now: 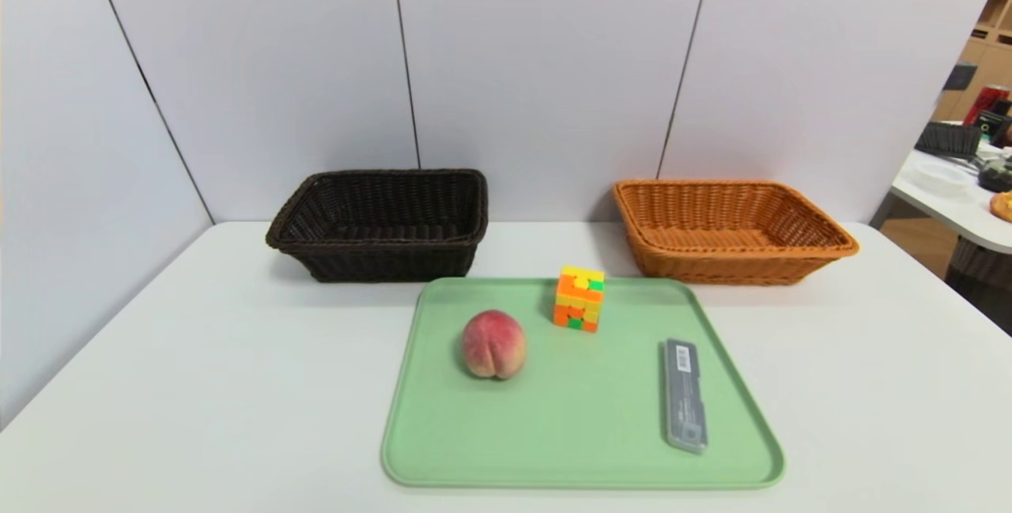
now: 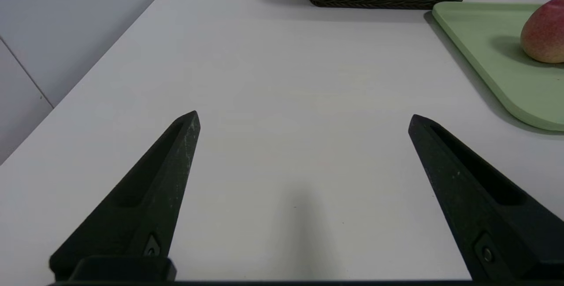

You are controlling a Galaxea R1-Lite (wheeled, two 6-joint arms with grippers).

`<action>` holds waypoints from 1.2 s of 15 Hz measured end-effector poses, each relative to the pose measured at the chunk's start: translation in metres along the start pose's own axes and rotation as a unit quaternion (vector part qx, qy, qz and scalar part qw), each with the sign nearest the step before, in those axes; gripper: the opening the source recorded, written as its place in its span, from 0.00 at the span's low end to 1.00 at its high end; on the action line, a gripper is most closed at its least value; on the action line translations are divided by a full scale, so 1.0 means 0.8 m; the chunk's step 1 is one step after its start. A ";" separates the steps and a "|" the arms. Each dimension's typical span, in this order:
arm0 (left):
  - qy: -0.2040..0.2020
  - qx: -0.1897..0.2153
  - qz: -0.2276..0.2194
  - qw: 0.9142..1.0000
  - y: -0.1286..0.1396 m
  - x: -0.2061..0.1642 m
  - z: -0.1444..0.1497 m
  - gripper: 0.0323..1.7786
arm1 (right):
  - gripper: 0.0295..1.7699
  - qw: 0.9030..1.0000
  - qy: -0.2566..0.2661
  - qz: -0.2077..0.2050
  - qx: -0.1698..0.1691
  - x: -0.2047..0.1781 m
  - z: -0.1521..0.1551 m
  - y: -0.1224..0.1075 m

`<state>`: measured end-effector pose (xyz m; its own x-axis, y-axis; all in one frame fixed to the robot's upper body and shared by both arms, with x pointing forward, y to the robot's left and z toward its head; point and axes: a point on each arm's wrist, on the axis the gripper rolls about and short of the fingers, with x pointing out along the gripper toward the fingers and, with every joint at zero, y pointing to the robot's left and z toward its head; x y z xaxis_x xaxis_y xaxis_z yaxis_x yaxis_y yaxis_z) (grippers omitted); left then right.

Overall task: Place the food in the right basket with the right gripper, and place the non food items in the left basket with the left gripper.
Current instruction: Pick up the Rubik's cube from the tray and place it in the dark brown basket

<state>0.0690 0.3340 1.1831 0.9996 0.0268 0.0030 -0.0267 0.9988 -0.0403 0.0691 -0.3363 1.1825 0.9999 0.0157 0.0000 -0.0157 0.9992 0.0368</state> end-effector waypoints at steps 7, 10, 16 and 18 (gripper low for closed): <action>-0.001 0.007 0.000 1.000 0.000 0.000 0.000 0.95 | 0.97 1.000 0.001 0.001 -0.004 0.000 0.000 0.000; 0.000 0.006 -0.001 1.000 0.000 0.000 0.000 0.95 | 0.97 1.000 0.000 -0.003 0.001 0.000 0.000 0.000; -0.002 0.007 -0.003 1.000 0.000 -0.001 0.003 0.95 | 0.97 1.000 -0.010 0.001 -0.006 -0.002 0.006 0.000; -0.004 0.004 -0.009 1.000 -0.001 -0.004 0.009 0.95 | 0.97 0.999 -0.024 0.020 0.011 -0.008 0.022 0.002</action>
<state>0.0659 0.3336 1.1906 0.9999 0.0098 0.0113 -0.0094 0.9995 -0.0314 0.0630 -0.3355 1.2001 0.9974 0.0523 0.0506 -0.0552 0.9968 0.0581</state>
